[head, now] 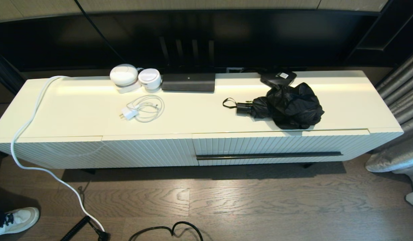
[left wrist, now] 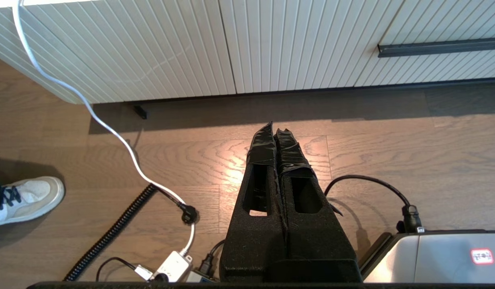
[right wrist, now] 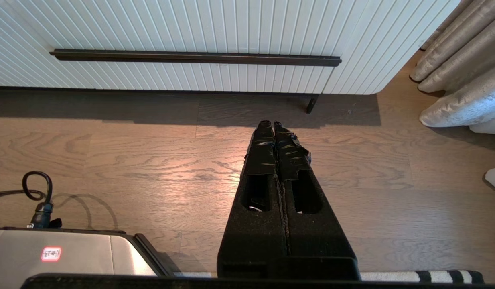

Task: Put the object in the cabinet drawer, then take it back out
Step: Open the drawer

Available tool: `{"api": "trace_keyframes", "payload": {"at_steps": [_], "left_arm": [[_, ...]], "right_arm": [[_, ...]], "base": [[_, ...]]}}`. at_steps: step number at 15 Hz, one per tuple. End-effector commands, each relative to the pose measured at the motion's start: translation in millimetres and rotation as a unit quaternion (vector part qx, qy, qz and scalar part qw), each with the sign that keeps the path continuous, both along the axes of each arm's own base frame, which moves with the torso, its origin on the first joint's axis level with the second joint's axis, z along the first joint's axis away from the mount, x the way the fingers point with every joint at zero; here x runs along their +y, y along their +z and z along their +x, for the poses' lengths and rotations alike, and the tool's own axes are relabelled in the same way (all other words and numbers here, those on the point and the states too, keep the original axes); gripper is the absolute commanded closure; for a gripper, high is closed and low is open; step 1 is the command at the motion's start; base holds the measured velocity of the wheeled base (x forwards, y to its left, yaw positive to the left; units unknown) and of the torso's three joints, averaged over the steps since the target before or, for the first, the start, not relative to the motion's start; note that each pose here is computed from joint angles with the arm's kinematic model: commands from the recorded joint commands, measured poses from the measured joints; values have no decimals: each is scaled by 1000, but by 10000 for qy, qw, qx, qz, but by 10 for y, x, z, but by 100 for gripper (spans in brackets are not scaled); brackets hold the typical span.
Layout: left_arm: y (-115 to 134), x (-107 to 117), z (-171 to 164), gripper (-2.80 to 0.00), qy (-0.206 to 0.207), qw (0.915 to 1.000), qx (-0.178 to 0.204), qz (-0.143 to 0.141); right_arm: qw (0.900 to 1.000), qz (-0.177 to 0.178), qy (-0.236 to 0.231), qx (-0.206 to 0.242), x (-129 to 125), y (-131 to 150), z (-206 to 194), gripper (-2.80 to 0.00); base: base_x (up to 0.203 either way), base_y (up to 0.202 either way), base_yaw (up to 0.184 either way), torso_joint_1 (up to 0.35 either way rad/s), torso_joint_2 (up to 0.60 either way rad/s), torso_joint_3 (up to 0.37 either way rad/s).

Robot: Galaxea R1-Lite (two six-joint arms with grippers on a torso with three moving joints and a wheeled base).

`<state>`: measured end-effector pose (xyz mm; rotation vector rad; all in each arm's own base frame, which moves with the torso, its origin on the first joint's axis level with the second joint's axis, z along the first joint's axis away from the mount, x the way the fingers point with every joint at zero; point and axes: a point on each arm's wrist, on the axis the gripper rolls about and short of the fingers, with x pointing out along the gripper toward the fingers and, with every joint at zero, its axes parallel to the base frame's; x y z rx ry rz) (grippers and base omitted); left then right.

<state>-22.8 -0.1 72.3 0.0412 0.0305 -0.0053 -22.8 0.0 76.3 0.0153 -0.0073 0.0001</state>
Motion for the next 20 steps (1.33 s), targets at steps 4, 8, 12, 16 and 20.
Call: {"api": "trace_keyframes", "payload": {"at_steps": [4, 8, 12, 16, 20], "left_arm": [[0, 0, -1, 0, 0, 10000, -7, 1], [0, 0, -1, 0, 0, 10000, -7, 1], [0, 0, -1, 0, 0, 10000, -7, 1], [0, 0, -1, 0, 0, 10000, -6, 1], [0, 0, -1, 0, -7, 10000, -7, 1]], "right_arm": [[10000, 0, 3, -2, 0, 0, 0, 0], [10000, 0, 0, -2, 0, 2, 1, 0], [10000, 0, 0, 4, 0, 1, 1, 0], [10000, 0, 0, -6, 0, 2, 0, 0], [10000, 0, 0, -5, 0, 0, 0, 0]], "base": [[0, 0, 0, 0, 0, 0], [0, 0, 0, 0, 0, 0], [0, 0, 0, 0, 0, 0], [0, 0, 0, 0, 0, 0], [0, 0, 0, 0, 0, 0]]}}
